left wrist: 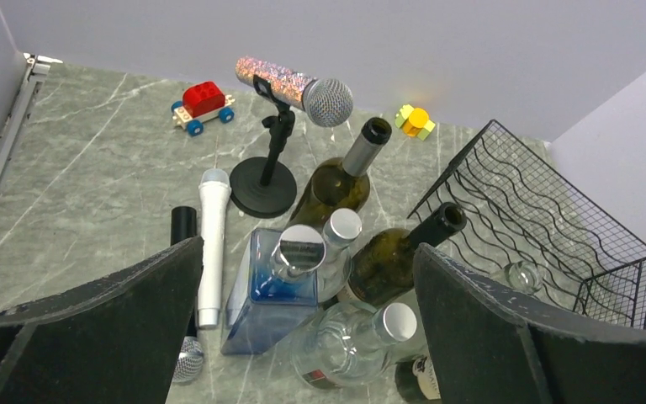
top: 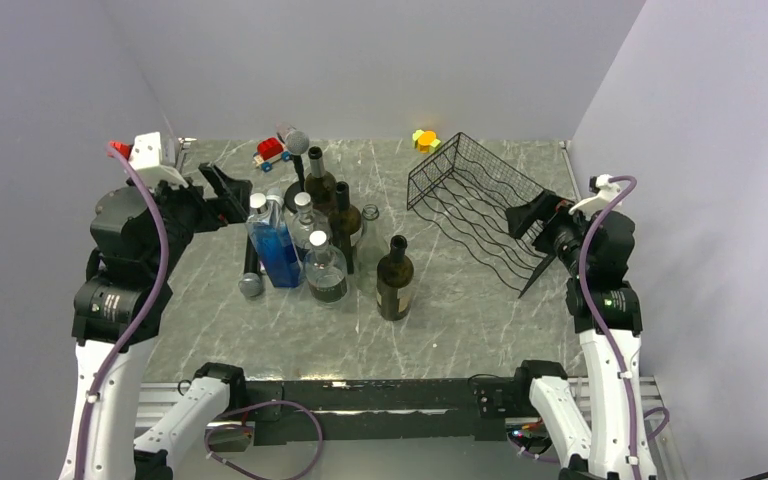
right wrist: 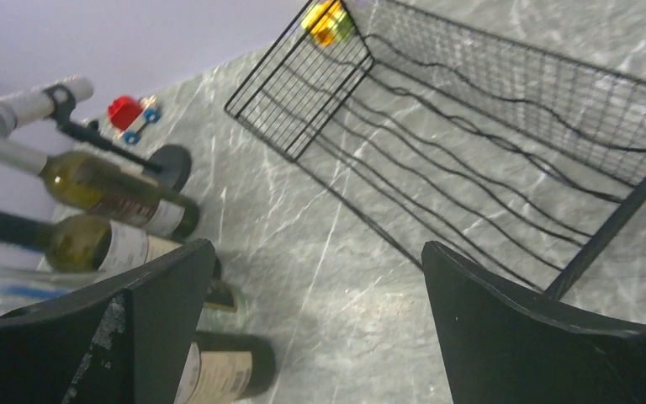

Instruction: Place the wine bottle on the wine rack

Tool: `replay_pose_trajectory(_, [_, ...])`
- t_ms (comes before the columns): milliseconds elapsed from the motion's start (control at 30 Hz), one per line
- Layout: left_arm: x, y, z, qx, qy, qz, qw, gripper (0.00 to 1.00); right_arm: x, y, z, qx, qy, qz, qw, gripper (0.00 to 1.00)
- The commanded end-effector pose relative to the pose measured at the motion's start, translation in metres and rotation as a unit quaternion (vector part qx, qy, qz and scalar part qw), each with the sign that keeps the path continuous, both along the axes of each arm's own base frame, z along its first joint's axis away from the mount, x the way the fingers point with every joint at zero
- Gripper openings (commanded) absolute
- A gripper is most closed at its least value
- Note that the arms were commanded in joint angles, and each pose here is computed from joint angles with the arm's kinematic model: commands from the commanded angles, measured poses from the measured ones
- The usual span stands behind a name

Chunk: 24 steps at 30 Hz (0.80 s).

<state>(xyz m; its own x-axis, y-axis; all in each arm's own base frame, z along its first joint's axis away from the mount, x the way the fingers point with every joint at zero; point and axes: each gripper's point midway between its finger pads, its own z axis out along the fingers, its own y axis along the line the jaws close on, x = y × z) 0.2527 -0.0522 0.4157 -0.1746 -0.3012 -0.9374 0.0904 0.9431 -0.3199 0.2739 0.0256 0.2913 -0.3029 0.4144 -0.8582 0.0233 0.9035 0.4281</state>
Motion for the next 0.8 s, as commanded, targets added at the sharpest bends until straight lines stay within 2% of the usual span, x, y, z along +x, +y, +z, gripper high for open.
replay_pose_trajectory(0, [0.0,-0.007,0.004,-0.015,-0.035,-0.019,0.999,0.99,-0.006,0.024,0.013,0.016,-0.041,0.068,0.997,1.0])
replay_pose_trajectory(100, [0.002,-0.014,0.003,-0.025,-0.041,-0.036,0.998,0.99,-0.008,0.021,0.009,0.031,-0.034,0.049,0.998,1.0])
replay_pose_trajectory(167, [0.004,-0.02,0.001,-0.025,-0.037,-0.051,0.998,0.99,-0.009,0.028,0.012,0.034,-0.041,0.071,0.996,1.0])
replay_pose_trajectory(300, [0.003,-0.032,-0.007,-0.019,-0.024,-0.087,0.996,0.99,-0.018,0.057,0.024,0.061,-0.061,0.156,0.984,1.0])
replay_pose_trajectory(433, [-0.01,-0.047,-0.001,-0.015,-0.043,-0.141,0.989,0.99,-0.04,0.093,0.04,0.083,-0.079,0.273,0.955,1.0])
replay_pose_trajectory(633, [-0.024,-0.068,0.003,-0.018,-0.048,-0.21,0.976,0.99,-0.07,0.13,0.064,0.037,-0.148,0.358,0.921,1.0])
replay_pose_trajectory(767, [-0.025,-0.072,0.003,-0.023,-0.047,-0.224,0.973,0.99,-0.073,0.162,0.059,0.014,-0.135,0.396,0.908,1.0])
